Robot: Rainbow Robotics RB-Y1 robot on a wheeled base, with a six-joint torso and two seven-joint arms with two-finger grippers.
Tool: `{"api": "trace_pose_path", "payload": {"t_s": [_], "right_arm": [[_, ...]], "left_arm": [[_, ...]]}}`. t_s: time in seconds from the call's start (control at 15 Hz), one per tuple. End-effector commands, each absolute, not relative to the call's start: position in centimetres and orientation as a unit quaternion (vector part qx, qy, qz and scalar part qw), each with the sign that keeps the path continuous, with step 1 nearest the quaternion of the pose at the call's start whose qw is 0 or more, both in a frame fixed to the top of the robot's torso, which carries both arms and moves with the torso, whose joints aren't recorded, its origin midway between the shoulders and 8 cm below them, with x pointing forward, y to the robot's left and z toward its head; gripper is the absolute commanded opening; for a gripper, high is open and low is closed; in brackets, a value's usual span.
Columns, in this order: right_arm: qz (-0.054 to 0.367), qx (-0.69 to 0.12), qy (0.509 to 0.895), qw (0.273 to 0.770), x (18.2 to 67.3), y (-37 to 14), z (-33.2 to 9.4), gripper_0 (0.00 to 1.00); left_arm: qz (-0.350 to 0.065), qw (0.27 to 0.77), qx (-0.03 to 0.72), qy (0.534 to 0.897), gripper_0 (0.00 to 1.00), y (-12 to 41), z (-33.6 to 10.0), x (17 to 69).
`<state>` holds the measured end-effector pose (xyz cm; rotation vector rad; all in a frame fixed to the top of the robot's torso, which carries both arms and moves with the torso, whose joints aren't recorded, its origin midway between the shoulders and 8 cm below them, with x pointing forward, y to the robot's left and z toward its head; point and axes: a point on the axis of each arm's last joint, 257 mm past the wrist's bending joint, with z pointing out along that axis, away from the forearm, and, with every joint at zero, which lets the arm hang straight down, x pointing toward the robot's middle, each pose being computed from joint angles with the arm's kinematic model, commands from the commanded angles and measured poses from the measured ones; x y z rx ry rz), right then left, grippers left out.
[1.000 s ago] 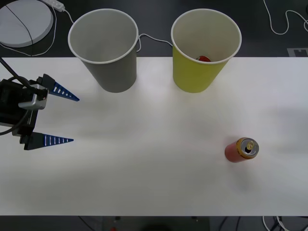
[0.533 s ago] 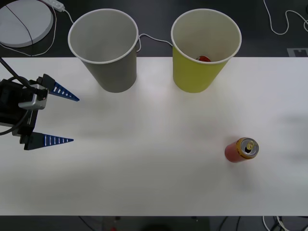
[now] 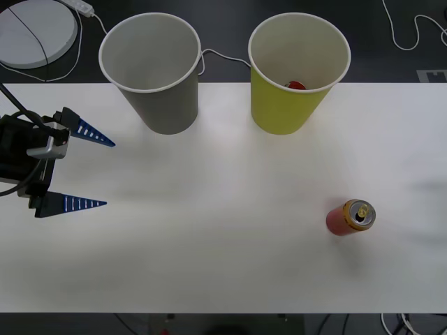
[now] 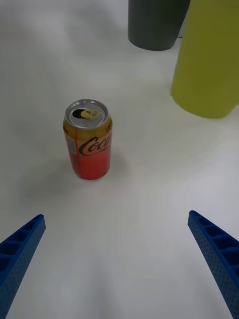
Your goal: Put the can into the green bin and the plastic bottle into the gray bin
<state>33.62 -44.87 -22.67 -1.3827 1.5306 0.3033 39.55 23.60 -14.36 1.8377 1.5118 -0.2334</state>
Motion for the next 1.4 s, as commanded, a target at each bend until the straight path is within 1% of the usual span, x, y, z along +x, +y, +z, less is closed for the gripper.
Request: {"api": "trace_pose_path", "payload": {"t_s": [0.07,0.13,0.33,0.6,0.73,1.07,1.2,1.4], "right_arm": [[0.152,-0.553,0.635,0.518,32.9,-43.7,-24.0,1.00],[0.162,-0.546,0.633,0.525,32.7,-43.1,-24.6,1.00],[0.160,-0.539,0.619,0.549,32.6,-42.3,-25.7,1.00],[0.157,-0.513,0.625,0.567,33.1,-42.0,-27.2,1.00],[0.167,-0.494,0.627,0.578,33.2,-41.2,-27.9,1.00],[0.216,-0.441,0.624,0.608,32.8,-37.6,-29.4,1.00],[0.222,-0.424,0.627,0.614,33.1,-36.7,-30.0,1.00],[0.219,-0.403,0.635,0.622,33.9,-35.8,-31.0,1.00]], "left_arm": [[-0.091,0.367,0.715,0.588,1.00,23.6,-14.4,39.6],[-0.091,0.367,0.715,0.588,1.00,23.6,-14.4,39.6],[-0.091,0.367,0.715,0.588,1.00,23.6,-14.4,39.6],[-0.091,0.367,0.715,0.588,1.00,23.6,-14.4,39.6],[-0.091,0.367,0.715,0.588,1.00,23.6,-14.4,39.6],[-0.091,0.367,0.715,0.588,1.00,23.6,-14.4,39.6],[-0.091,0.367,0.715,0.588,1.00,23.6,-14.4,39.6],[-0.091,0.367,0.715,0.588,1.00,23.6,-14.4,39.6]]}}
